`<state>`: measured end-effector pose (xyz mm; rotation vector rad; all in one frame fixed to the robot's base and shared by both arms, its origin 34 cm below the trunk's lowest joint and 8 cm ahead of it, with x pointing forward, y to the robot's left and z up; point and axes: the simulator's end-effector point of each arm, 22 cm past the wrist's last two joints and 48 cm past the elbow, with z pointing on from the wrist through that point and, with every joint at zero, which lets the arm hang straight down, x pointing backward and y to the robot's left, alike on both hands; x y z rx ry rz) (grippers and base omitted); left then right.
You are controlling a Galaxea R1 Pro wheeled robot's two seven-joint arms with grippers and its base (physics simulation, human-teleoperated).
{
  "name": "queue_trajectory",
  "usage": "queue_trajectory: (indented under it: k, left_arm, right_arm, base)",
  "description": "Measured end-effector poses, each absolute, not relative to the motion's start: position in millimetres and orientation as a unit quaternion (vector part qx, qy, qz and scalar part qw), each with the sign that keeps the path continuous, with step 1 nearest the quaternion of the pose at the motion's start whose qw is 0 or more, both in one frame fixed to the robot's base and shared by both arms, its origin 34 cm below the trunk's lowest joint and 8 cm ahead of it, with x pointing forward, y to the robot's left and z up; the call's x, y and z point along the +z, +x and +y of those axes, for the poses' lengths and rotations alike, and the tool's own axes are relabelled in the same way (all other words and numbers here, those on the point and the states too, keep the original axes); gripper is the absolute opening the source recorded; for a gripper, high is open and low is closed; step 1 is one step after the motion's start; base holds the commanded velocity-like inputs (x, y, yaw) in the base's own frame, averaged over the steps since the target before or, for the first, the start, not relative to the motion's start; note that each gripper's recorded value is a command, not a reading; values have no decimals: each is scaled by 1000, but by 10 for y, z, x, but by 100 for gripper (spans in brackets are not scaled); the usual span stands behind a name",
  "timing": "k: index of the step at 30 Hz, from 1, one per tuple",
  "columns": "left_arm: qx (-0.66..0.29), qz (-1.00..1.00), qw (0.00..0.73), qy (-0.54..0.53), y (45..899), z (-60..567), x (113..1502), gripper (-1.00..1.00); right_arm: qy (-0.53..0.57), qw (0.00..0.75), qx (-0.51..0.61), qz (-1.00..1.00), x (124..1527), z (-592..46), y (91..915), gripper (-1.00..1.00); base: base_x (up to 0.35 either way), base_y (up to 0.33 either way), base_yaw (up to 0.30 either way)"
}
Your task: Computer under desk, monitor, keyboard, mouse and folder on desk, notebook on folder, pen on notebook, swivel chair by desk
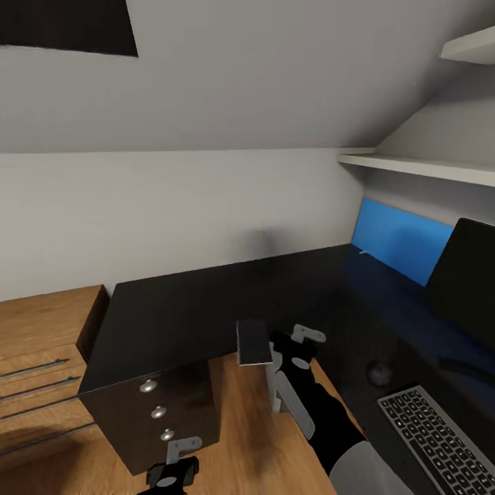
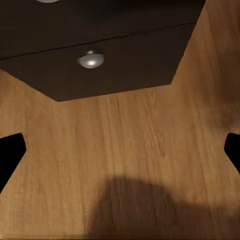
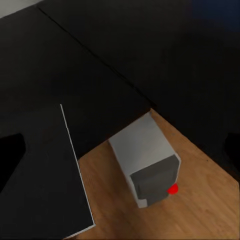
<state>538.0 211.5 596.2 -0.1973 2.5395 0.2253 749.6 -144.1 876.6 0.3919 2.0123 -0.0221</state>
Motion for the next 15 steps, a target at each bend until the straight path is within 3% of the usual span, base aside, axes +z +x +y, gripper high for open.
queue_trajectory:
  k: [15]
  left_arm:
    - [85, 951, 288, -74, 5380, 2124, 5959, 100]
  right_arm:
    - [132, 530, -27, 837, 8745, -1229, 7412, 100]
  base:
    - [-207, 181, 281]
